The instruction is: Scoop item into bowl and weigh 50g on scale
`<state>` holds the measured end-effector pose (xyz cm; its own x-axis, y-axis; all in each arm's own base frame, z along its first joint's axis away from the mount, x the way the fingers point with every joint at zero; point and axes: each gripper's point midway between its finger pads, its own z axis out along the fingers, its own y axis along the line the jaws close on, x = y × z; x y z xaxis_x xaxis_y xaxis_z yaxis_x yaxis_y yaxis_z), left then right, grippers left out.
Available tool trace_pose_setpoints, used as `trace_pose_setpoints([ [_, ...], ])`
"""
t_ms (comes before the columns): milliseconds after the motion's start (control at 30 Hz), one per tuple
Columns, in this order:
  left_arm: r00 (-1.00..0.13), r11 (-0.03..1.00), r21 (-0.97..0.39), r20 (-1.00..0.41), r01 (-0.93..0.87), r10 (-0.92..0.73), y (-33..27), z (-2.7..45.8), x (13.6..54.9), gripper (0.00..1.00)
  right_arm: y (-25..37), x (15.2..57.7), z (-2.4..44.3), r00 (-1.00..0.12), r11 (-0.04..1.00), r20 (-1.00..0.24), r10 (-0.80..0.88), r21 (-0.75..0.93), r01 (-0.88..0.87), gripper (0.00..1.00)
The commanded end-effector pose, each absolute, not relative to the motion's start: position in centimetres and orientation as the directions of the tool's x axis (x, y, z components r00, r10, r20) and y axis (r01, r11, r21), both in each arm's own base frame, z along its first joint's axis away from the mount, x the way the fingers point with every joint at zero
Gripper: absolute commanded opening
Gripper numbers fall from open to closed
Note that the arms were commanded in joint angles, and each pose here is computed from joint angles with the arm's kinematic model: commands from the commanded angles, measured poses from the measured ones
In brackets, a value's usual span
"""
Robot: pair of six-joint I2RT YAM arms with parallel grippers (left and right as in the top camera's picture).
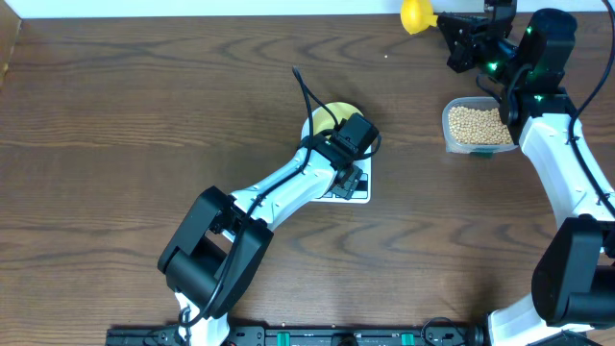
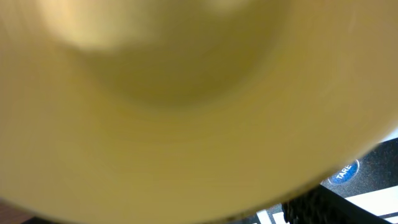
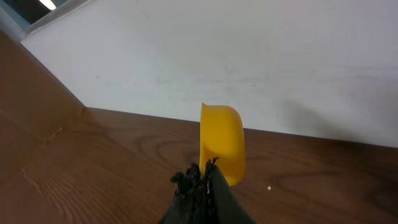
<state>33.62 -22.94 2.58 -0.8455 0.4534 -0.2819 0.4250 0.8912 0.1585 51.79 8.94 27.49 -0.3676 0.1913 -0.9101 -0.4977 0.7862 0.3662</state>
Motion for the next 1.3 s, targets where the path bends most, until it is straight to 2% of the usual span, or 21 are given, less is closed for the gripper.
trace_pose_setpoints([
  [0, -0.853, 0.890, 0.170, -0.257, 0.423, 0.455, -22.43, 1.69, 33.17, 0.82, 9.22, 51.99, 28.06, -0.352, 0.786, -0.918, 0.181, 0.350, -0.510, 0.01],
  [1267, -0.855, 0.883, 0.209, -0.235, 0.420, 0.462, -21.45, 1.32, 32.85, 0.82, 9.22, 51.99, 28.05, -0.352, 0.786, -0.918, 0.181, 0.350, -0.510, 0.01],
])
